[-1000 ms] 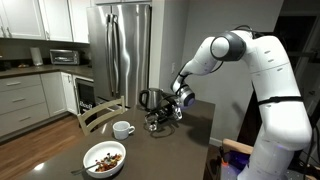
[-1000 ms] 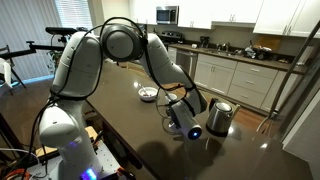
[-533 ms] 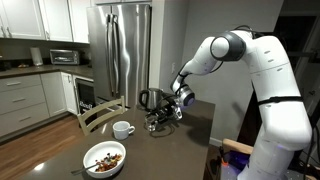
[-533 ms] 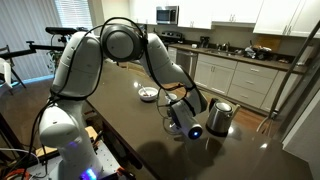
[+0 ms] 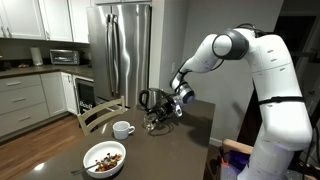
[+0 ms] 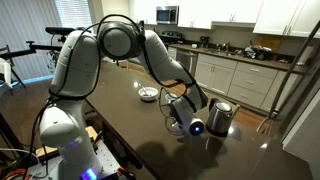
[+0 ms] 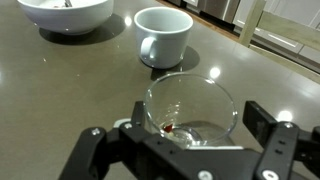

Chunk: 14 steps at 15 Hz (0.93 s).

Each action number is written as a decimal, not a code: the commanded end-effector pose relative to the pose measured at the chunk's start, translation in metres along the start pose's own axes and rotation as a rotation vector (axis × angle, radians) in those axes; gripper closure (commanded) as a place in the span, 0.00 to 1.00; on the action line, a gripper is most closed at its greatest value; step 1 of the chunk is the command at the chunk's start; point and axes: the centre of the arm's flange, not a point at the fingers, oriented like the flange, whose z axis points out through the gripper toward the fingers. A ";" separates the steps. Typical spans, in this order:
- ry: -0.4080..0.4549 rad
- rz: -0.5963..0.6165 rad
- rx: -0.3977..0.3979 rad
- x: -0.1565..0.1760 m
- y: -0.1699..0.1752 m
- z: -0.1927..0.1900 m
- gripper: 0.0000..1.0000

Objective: Pick up the glass cup and pour some of it's content into the bowl

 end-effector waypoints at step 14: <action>0.262 0.009 -0.099 -0.054 -0.001 -0.025 0.00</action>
